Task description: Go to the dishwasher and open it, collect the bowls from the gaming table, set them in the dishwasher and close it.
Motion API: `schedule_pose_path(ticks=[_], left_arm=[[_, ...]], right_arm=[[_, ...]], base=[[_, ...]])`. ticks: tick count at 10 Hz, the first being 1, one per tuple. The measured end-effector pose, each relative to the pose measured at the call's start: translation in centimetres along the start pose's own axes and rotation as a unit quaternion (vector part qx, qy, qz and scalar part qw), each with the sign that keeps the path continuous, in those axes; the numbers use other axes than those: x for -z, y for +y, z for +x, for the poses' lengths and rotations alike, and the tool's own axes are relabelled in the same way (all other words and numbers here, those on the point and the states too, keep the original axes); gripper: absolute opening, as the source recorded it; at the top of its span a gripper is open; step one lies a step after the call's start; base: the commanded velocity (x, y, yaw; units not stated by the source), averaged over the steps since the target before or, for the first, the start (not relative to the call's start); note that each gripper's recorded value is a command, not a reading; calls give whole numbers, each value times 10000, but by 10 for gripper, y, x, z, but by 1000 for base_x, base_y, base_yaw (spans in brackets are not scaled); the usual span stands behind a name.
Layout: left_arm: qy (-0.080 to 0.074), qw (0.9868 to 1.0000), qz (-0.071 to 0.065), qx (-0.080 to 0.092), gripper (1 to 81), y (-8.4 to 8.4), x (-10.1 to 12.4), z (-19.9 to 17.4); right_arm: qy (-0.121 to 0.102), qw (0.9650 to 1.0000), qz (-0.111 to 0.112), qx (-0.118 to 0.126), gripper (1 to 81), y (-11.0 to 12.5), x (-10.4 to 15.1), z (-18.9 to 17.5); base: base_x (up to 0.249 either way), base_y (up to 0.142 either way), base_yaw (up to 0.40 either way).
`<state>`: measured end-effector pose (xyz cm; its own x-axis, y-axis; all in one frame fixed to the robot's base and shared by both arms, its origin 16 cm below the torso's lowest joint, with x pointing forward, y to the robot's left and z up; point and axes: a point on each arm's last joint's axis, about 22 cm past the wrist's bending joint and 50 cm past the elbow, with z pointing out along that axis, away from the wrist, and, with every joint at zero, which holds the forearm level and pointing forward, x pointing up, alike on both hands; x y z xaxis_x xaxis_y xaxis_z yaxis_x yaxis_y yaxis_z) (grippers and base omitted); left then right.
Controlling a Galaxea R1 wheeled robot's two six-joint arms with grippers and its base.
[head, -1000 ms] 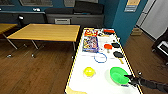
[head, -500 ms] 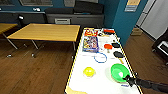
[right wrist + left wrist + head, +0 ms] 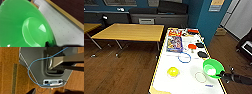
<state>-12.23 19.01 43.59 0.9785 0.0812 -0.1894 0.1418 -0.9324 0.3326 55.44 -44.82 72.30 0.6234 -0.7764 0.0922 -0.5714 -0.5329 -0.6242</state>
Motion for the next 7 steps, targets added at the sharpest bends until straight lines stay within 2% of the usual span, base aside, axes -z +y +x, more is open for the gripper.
schedule_pose_path(ticks=[1,2,4,5,6,7], left_arm=[[1,10000,-35,4,811,5,-2,0],[1,10000,-68,-2,811,10,-3,0],[13,10000,-72,-27,811,10,-3,2],[8,10000,-63,-30,811,8,-2,2],[11,10000,-86,-26,811,9,-2,2],[10,9999,-144,-17,811,11,0,2]], right_arm=[[-84,9997,-143,176,10,11,30,0],[-400,9978,-335,419,10,21,56,-21],[-945,9906,-340,927,10,12,102,-67],[-1044,9871,-437,1136,10,19,136,-78],[-1067,9837,-690,1276,10,41,175,-83],[-1172,9778,-999,1421,10,68,210,-93]], base=[[0,0,0],[0,0,0],[0,0,0],[0,0,0],[0,0,0],[0,0,0]])
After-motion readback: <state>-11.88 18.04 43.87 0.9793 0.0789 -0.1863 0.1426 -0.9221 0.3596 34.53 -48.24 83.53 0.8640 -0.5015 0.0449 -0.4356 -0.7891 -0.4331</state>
